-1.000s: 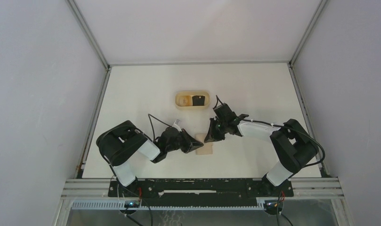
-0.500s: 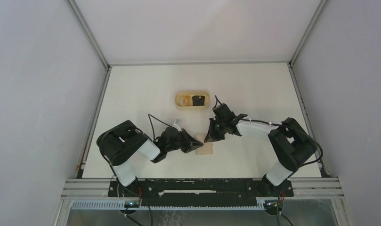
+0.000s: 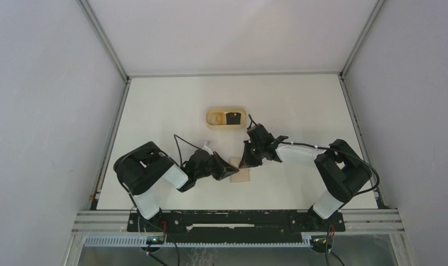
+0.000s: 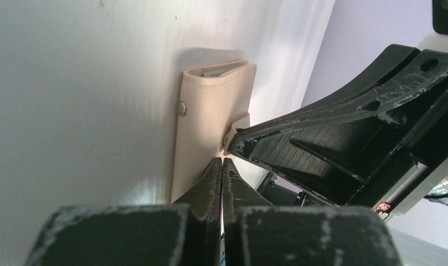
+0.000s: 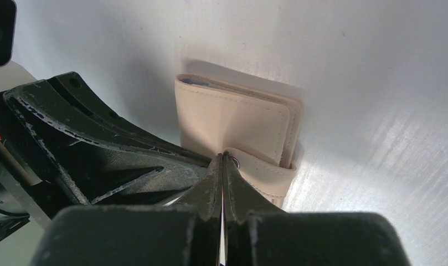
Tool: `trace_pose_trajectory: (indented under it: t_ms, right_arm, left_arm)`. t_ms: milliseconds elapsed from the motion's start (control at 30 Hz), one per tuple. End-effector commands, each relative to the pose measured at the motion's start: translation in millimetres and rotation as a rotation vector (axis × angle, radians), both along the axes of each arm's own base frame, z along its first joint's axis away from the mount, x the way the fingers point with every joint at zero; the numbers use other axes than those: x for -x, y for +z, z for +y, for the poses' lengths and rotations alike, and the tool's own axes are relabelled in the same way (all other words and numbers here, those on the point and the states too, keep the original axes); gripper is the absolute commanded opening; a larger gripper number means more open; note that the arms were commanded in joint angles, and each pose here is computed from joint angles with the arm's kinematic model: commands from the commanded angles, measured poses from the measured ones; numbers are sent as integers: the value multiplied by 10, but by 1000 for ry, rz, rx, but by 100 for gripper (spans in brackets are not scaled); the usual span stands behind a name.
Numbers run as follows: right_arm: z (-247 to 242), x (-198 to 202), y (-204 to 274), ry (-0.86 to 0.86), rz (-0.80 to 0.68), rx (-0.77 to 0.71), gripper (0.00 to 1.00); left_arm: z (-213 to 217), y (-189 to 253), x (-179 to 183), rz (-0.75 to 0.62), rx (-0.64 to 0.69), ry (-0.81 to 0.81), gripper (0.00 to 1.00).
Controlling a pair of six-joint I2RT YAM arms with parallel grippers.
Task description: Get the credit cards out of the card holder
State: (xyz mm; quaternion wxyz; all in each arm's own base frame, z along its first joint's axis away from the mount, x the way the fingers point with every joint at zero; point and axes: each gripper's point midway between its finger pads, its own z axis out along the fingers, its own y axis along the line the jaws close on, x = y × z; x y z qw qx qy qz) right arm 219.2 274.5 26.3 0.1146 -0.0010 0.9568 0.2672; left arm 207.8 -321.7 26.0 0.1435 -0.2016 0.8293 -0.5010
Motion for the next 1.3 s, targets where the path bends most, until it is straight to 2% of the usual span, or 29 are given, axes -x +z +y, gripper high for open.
trace_pose_trajectory:
  t_ms: [0, 400, 733, 767, 900, 1100, 1267]
  right_arm:
    - [-111, 146, -175, 39, -18, 106, 0]
    - [-342, 392, -520, 18, 4, 161, 0]
    - [-269, 67, -33, -9, -70, 26, 0]
    - [-257, 52, 25, -5, -81, 15, 1]
    - [-258, -21, 227, -9, -120, -30, 17]
    - [-298, -104, 447, -24, -156, -92, 23]
    - [-342, -80, 371, -19, -135, -68, 26]
  left_arm:
    - [72, -49, 5, 12, -2, 26, 0]
    - [177, -95, 17, 38, 9, 83, 0]
    - [147, -98, 21, 37, 8, 79, 0]
    - [143, -94, 19, 36, 9, 78, 0]
    - [127, -96, 14, 37, 9, 72, 0]
    - [108, -98, 16, 39, 9, 63, 0]
    - [99, -95, 16, 38, 9, 59, 0]
